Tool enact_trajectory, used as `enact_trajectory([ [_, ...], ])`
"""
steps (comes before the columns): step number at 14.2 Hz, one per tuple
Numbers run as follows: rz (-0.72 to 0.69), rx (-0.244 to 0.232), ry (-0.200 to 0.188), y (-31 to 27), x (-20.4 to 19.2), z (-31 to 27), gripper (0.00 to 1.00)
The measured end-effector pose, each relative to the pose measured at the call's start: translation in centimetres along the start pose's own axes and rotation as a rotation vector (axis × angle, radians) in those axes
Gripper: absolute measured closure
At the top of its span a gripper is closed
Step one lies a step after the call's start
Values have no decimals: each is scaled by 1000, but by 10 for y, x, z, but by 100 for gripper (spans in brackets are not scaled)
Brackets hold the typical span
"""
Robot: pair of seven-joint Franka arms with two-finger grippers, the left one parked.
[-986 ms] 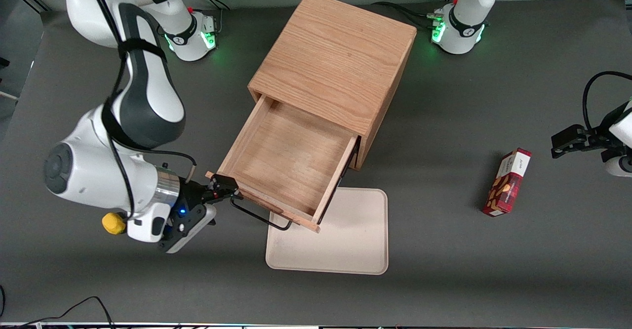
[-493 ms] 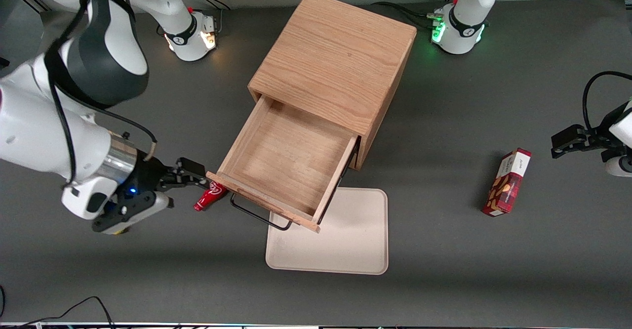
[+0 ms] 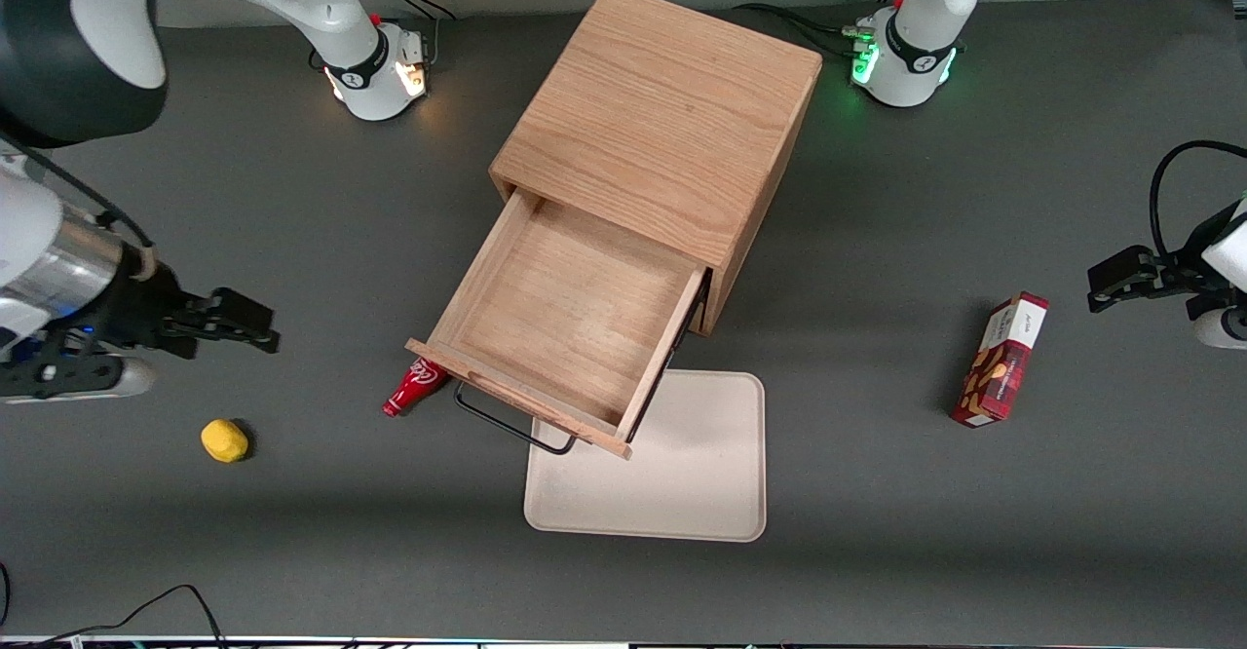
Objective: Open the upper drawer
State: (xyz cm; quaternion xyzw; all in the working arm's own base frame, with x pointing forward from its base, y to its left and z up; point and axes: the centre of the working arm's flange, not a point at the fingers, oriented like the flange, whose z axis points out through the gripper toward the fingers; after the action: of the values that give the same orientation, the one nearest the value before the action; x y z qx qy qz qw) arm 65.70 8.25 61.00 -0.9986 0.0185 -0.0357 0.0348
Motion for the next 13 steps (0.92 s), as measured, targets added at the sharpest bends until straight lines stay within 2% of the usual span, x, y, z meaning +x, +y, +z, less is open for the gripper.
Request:
enact_trajectory([
  [3,115,-1,-14,52,-11,-9,0],
  [6,278,-9,-23,50,-44,-27,0],
  [9,317,-26,-43,48,-71,-30,0],
  [11,334,-44,-56,57,-75,-30,0],
  [13,357,-57,-53,70,-74,-31,0],
])
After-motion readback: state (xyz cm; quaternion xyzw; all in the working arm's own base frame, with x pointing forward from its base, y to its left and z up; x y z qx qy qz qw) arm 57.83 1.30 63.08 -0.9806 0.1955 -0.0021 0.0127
